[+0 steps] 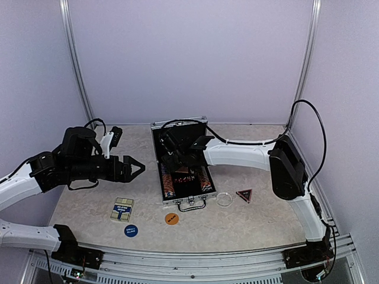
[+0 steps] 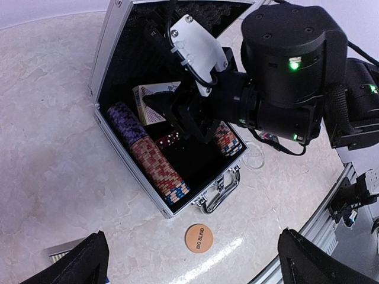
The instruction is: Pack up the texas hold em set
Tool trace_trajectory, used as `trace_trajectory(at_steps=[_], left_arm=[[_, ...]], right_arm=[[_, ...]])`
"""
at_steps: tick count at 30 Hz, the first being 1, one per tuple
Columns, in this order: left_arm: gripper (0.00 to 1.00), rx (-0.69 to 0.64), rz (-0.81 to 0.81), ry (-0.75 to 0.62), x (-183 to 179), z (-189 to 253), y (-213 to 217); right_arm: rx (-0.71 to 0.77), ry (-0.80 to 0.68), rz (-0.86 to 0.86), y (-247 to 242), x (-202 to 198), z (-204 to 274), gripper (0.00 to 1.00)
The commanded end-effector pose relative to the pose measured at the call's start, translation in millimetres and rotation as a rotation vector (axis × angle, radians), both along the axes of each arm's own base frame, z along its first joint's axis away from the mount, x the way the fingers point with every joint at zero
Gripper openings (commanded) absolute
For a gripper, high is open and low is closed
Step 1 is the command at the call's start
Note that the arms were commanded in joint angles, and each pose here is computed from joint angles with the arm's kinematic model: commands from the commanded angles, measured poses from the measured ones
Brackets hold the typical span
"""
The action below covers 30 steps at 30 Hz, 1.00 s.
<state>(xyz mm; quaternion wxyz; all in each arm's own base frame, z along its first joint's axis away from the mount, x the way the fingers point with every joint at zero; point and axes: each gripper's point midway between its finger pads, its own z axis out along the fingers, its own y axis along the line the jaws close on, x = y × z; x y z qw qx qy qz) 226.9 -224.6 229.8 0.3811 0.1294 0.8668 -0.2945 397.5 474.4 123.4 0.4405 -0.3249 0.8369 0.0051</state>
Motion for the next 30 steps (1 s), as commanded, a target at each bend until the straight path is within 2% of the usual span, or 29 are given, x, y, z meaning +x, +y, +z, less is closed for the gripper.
trace_trajectory(at_steps=[1, 5, 14, 22, 30], left_arm=[[0.99, -0.013, 0.029, -0.023, 2.5, 4.5, 5.9], [0.99, -0.010, 0.031, -0.026, 2.0, 4.6, 7.3], [0.99, -0.009, 0.031, -0.027, 1.0, 0.8, 8.4], [0.99, -0.015, 0.031, -0.034, -0.2, 2.7, 9.7], [0.99, -0.029, 0.027, -0.033, -0.8, 1.3, 7.9]], right_arm=[[0.008, -0.009, -0.108, -0.2, 1.9, -14.4, 0.65], [-0.001, -0.021, -0.164, -7.0, 5.6, -20.5, 0.66], [-0.026, 0.007, -0.176, -6.6, 5.4, -46.2, 0.67], [-0.097, 0.014, -0.231, -28.9, 1.0, -63.2, 0.67], [-0.125, 0.006, -0.261, -52.8, -8.7, -59.3, 0.67]])
